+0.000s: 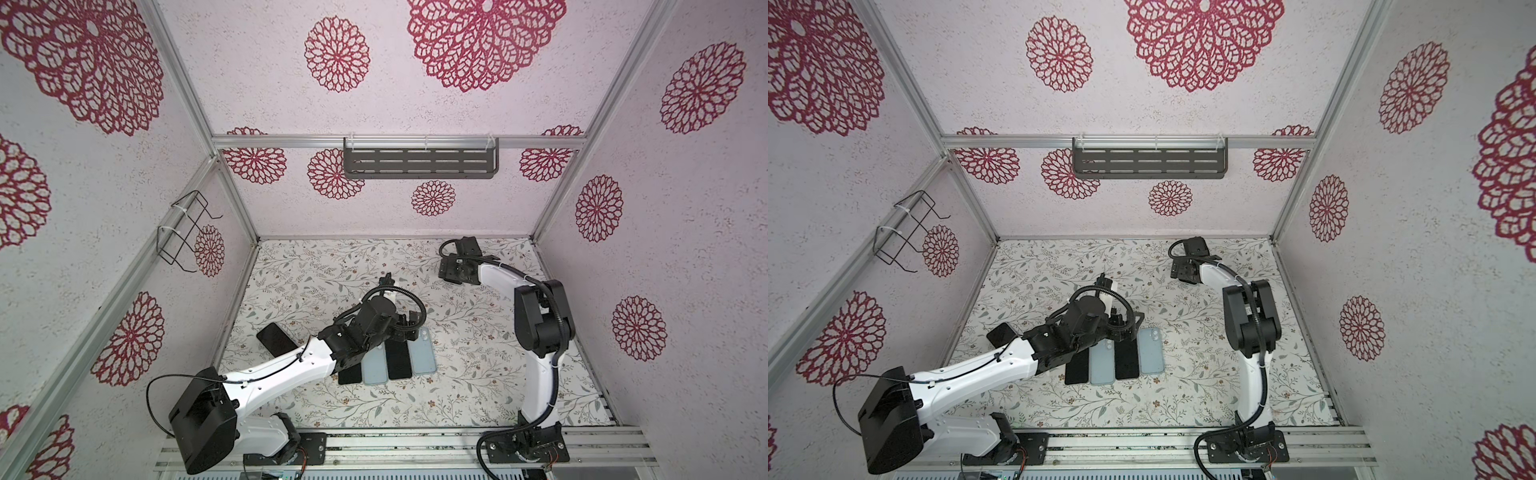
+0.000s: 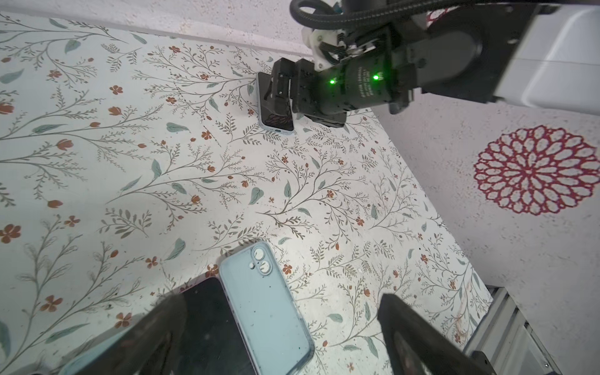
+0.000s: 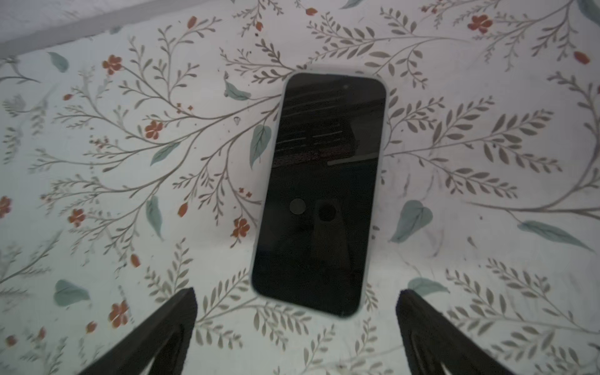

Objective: Take the phone out of the phone case

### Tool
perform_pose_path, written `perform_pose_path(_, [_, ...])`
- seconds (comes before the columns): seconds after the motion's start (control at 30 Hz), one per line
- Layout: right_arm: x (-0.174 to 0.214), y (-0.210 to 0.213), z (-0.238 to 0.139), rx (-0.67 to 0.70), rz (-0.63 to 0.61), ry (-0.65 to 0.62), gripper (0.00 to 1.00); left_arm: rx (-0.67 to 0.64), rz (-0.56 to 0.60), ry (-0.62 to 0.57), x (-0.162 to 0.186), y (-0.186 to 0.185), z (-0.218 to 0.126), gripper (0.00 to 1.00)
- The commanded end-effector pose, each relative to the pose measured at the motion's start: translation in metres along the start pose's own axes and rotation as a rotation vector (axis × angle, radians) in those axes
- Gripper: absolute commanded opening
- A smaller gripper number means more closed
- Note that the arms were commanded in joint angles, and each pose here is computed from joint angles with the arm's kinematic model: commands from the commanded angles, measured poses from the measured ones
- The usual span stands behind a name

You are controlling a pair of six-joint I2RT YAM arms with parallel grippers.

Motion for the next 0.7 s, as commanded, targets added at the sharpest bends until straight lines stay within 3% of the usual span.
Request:
perform_pose_path(0.0, [-0.010, -0.007, 0.004, 0.081, -0.030, 0.025, 0.99, 0.026, -0.016, -0.033, -0.007, 0.004, -0.003, 0.97])
perform_pose_path(0.33, [-0.009, -0.010, 0.035, 0.124, -0.032, 0.062, 0.98, 0.002, -0.036, -0.052, -0.011, 0.011, -0.007, 0.97])
perform_pose_path(0.67, [0.005, -0.010, 0.035, 0.106, -0.046, 0.087, 0.79, 0.015, -0.192, -0.064, -0.032, 0.038, 0.005, 0.97])
Point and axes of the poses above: each gripper's point midway between its finger pads, its own z axis out along the fingers, its own y axis along the line the jaws close on, x = y × z, the point moved 9 cm from there along -z, back along the fingers, and after that the axes turned 9 degrees about -z, right-handed, at the moved point
